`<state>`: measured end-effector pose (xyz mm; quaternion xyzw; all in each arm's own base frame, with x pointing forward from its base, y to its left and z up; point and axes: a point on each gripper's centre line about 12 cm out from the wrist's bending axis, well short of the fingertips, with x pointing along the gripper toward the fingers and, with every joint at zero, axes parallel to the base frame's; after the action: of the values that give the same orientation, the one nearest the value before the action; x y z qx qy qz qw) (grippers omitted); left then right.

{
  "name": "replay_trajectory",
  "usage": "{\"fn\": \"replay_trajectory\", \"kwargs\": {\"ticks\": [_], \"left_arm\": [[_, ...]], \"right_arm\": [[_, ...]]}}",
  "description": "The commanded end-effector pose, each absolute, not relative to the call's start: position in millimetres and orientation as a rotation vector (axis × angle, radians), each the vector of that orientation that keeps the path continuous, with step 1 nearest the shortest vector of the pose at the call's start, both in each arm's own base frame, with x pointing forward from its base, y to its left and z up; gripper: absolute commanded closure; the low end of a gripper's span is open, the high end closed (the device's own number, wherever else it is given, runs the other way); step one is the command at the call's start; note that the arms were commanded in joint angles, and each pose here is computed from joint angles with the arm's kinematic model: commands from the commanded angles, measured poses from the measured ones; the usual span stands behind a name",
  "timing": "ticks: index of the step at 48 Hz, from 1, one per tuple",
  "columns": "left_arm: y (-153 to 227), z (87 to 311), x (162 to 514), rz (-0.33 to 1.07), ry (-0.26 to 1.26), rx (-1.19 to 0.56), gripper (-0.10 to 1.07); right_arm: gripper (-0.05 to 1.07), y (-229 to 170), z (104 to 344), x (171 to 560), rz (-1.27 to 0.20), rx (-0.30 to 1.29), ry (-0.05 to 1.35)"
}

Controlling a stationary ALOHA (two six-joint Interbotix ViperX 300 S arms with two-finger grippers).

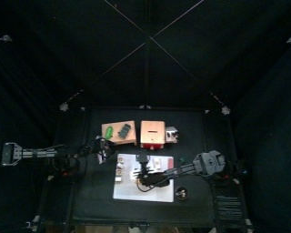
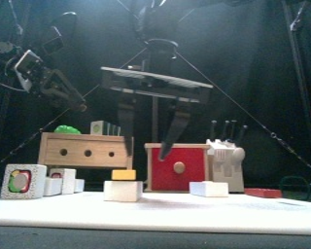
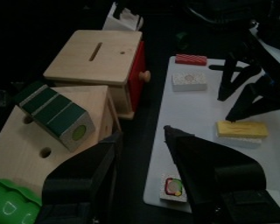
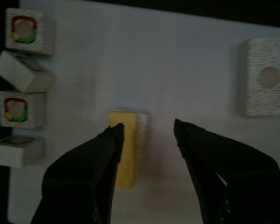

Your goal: Place other rice block into middle of board

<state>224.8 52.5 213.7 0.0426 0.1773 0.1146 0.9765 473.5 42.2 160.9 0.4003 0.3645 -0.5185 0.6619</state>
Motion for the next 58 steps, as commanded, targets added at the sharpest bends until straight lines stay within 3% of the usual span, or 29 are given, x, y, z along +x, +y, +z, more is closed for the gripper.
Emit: {"fn": "replay_trajectory", "kwargs": {"ticks": [1, 21, 33, 43, 58], "left_arm": [[49.5, 221.0, 227.1, 0.220, 0.331, 0.088, 0.16], [33.7, 219.6, 232.1, 0.179, 0.328, -0.029, 0.16], [33.5, 209.1, 248.1, 0.167, 0.396, -0.016, 0.15], [28.3, 194.9, 261.2, 0.105, 0.461, 0.099, 0.15], [16.5, 194.4, 267.8, 0.042, 0.451, 0.176, 0.11]], "right_arm": [[0.18, 36.1, 189.8, 456.2, -1.156, 0.930, 0.793], [0.18, 16.9, 170.8, 391.4, -1.257, 0.895, 0.870], [0.17, -0.9, 156.5, 390.5, -1.220, 0.926, 0.859], [0.17, -9.9, 139.5, 392.5, -1.169, 0.987, 0.852], [0.17, -15.3, 126.9, 383.2, -1.196, 0.998, 0.880]]}}
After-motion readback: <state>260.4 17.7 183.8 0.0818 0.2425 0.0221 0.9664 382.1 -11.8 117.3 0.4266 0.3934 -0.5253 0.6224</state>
